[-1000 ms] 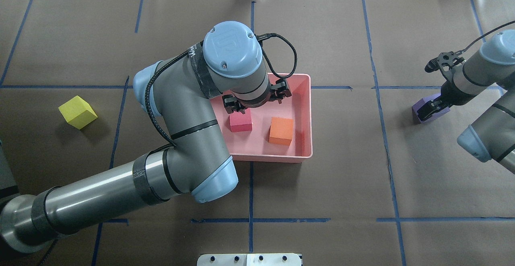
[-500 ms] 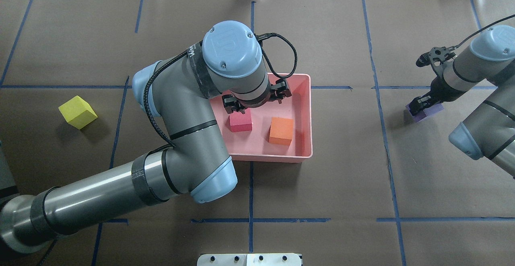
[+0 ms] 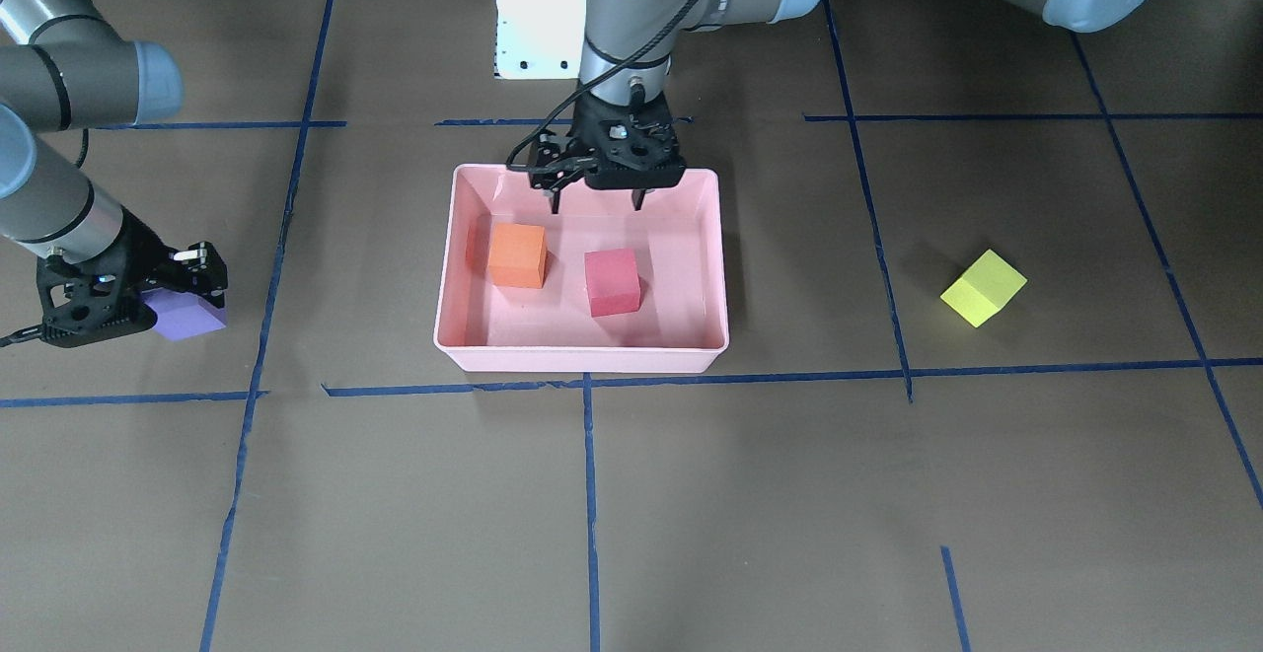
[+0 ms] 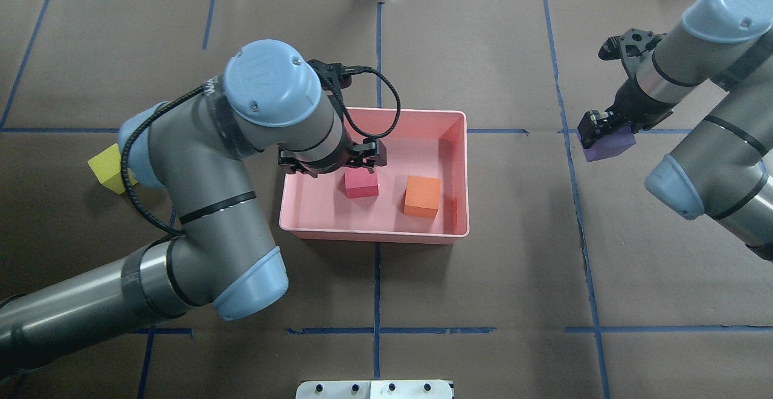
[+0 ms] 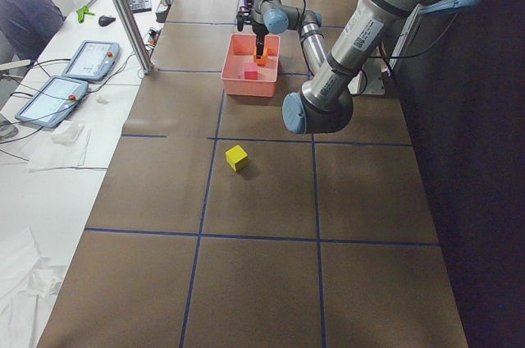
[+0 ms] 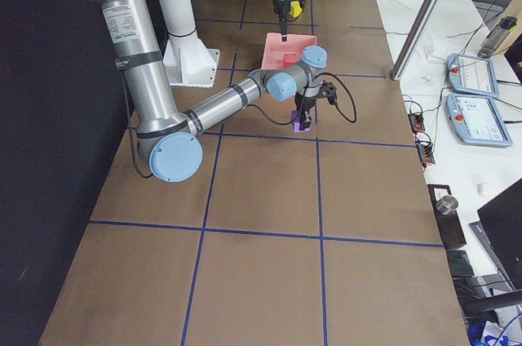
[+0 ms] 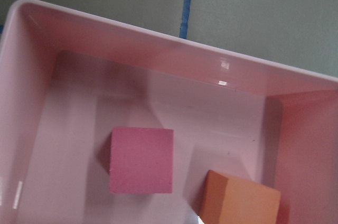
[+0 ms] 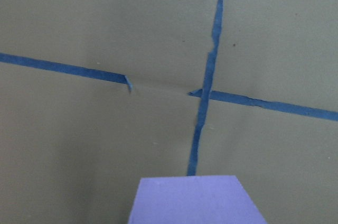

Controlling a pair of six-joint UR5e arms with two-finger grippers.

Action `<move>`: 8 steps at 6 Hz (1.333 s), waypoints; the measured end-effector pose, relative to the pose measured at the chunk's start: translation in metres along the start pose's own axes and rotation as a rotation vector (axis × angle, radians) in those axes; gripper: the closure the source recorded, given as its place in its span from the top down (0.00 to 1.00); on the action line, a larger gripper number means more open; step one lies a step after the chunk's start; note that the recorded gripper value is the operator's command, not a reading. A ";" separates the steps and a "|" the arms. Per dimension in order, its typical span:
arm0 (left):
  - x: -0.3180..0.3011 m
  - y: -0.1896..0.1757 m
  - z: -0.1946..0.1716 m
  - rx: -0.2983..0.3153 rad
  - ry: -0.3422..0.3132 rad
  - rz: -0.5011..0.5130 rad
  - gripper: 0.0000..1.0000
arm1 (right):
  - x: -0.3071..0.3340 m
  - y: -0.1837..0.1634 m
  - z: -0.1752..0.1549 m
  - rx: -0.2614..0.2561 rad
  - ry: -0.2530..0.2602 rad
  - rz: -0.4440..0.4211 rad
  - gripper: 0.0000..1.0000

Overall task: Place blocks into pink bin with both arms
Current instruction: 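Carry the purple cube into the pink bin and release it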

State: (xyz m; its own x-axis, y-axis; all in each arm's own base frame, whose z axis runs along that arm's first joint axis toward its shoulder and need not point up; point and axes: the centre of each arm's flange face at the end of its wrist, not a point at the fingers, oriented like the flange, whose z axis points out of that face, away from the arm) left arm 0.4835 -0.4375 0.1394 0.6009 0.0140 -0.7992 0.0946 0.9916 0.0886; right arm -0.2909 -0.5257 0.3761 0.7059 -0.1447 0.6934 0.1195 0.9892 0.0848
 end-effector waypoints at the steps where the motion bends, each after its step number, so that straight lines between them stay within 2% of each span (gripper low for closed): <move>1: -0.039 -0.012 -0.007 -0.017 -0.019 0.093 1.00 | -0.046 -0.002 -0.023 -0.005 -0.014 0.061 0.29; 2: -0.085 -0.032 -0.012 -0.034 -0.043 0.185 1.00 | -0.100 0.001 -0.033 -0.008 -0.044 0.134 0.31; 4: -0.179 -0.073 -0.025 -0.054 -0.086 0.346 1.00 | -0.215 0.026 -0.033 -0.003 -0.085 0.257 0.33; 5: -0.225 -0.090 -0.035 -0.067 -0.097 0.404 1.00 | -0.266 0.045 -0.027 0.013 -0.089 0.299 0.43; 6: -0.265 -0.102 -0.044 -0.082 -0.100 0.448 1.00 | -0.306 0.063 -0.016 0.022 -0.083 0.330 0.99; 8: -0.323 -0.111 -0.055 -0.103 -0.104 0.514 1.00 | -0.354 0.084 0.009 0.050 -0.052 0.345 1.00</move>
State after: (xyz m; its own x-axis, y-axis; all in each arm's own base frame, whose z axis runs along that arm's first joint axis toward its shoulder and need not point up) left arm 0.2350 -0.5451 0.3549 0.6257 0.4935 -0.6041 -0.3077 0.8678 0.3902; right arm -0.5366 -0.3908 0.1442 0.6623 0.1984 0.7225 -0.1551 0.9797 -0.1269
